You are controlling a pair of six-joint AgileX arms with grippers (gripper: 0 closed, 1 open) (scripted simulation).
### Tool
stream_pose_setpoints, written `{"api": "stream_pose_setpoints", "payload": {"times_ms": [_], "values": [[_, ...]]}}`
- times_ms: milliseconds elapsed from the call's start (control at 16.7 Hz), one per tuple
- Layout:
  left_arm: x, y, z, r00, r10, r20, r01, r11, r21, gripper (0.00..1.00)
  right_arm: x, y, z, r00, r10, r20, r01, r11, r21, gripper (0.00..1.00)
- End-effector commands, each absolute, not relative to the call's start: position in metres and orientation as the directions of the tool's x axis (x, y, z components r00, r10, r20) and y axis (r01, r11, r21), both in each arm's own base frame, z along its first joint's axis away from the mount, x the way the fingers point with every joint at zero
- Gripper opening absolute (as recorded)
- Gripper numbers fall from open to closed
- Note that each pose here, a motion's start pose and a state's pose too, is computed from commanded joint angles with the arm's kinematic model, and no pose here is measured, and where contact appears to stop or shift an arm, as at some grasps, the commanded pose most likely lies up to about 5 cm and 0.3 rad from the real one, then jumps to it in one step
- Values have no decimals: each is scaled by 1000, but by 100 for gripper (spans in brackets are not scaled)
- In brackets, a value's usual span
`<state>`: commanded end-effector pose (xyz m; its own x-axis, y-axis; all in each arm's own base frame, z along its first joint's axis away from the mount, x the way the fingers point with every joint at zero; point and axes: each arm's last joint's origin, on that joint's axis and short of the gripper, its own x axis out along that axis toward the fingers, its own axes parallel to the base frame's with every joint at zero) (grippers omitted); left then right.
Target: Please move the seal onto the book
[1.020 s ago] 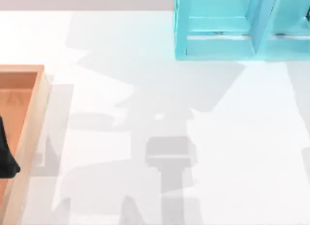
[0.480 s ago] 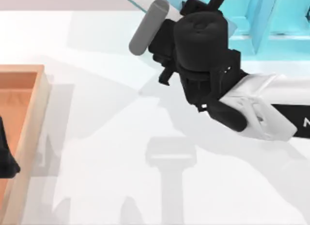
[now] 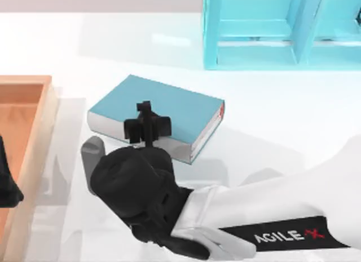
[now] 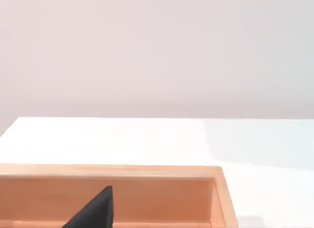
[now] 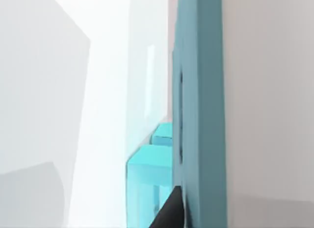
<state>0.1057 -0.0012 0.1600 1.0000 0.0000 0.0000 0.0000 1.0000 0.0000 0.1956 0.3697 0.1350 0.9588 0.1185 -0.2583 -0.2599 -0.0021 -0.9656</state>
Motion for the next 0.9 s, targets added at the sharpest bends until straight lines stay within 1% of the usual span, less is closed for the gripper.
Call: {"api": "stream_pose_setpoints", "payload": {"times_ms": [720, 900], "values": [[106, -1, 160, 1000, 0, 0, 0, 1000, 0, 100, 191, 370, 136, 959, 118, -258, -260, -2, -966, 0], [106, -1, 160, 1000, 0, 0, 0, 1000, 0, 100, 193, 369, 129, 958, 113, -262, -264, -1, -965, 0]]}}
